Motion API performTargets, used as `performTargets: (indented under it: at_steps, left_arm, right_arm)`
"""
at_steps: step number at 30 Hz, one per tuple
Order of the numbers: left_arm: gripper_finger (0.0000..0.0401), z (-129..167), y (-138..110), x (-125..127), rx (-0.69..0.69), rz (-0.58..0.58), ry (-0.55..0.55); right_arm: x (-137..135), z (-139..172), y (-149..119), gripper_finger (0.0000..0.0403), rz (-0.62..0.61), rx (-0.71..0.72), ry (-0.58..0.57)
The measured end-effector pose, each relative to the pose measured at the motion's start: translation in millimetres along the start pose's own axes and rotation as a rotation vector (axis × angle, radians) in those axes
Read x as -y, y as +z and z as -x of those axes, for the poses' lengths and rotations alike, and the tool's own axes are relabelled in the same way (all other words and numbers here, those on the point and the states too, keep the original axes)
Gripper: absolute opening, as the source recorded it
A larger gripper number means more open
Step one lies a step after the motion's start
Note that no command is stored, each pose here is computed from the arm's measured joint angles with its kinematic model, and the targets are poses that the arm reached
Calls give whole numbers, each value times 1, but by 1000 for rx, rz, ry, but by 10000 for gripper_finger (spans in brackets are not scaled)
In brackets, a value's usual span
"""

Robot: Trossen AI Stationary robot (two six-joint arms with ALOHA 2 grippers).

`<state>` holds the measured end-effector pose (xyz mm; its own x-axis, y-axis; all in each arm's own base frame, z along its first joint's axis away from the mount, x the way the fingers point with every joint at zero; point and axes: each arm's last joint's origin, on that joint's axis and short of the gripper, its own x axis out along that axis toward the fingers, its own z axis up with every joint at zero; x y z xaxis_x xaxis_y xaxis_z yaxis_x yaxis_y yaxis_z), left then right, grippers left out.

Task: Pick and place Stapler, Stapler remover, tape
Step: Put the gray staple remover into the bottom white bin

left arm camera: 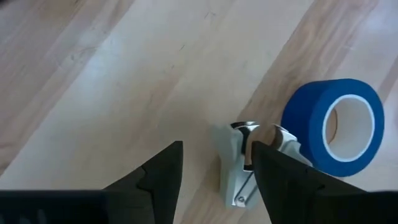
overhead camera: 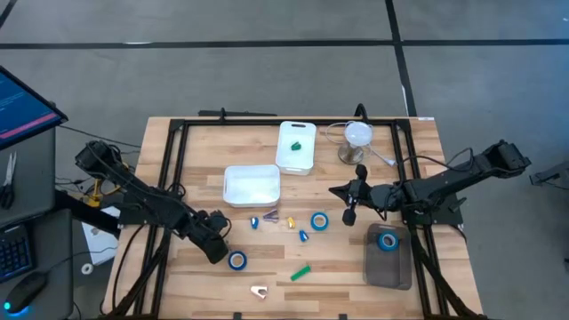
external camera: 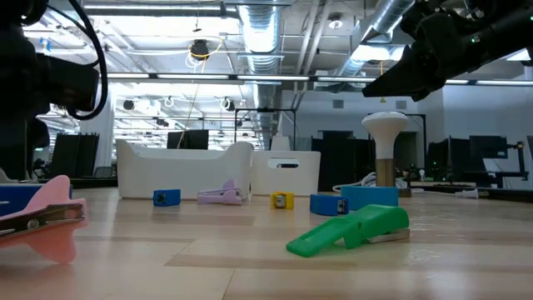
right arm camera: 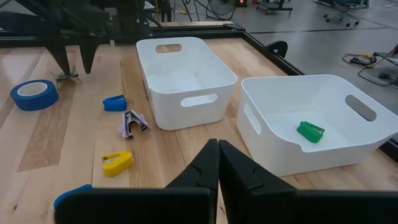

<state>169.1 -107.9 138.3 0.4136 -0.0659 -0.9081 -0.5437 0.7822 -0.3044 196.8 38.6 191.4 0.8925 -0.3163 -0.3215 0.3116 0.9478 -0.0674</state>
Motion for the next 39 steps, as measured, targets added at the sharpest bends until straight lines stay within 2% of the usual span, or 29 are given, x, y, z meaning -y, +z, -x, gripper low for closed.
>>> performTargets:
  at_steps: [6, 9, 17, 19, 22, 26, 31, 35, 39]
  left_arm:
    - [180, -8, -4, -7, 23, 8, -39]
    - [162, -9, -5, -9, 30, 9, -42]
    - [38, -10, -4, -9, 57, 10, -47]
    - [20, -10, -3, -8, 61, 6, -51]
    - [23, -6, 1, -5, 78, -37, -58]
    - [40, 9, 18, 2, 156, -84, -115]
    - [26, 40, 46, 2, 329, -190, -170]
    - [29, 61, 67, -12, 514, -265, -97]
    - [32, 73, 86, -30, 615, -288, -6]
  right_arm:
    - [0, 0, 0, 0, 0, 0, 0]
    - [0, 0, 0, 0, 0, 0, 0]
    - [0, 0, 0, 0, 0, 0, -1]
    - [0, 0, 0, 0, 1, 0, -1]
    - [0, 0, 0, 0, 0, 0, -1]
    - [0, 0, 0, 0, 0, 0, -1]
    - [0, 0, 0, 0, 0, 0, -1]
    - [0, 0, 0, 0, 0, 0, -2]
    - [0, 0, 0, 0, 0, 0, -2]
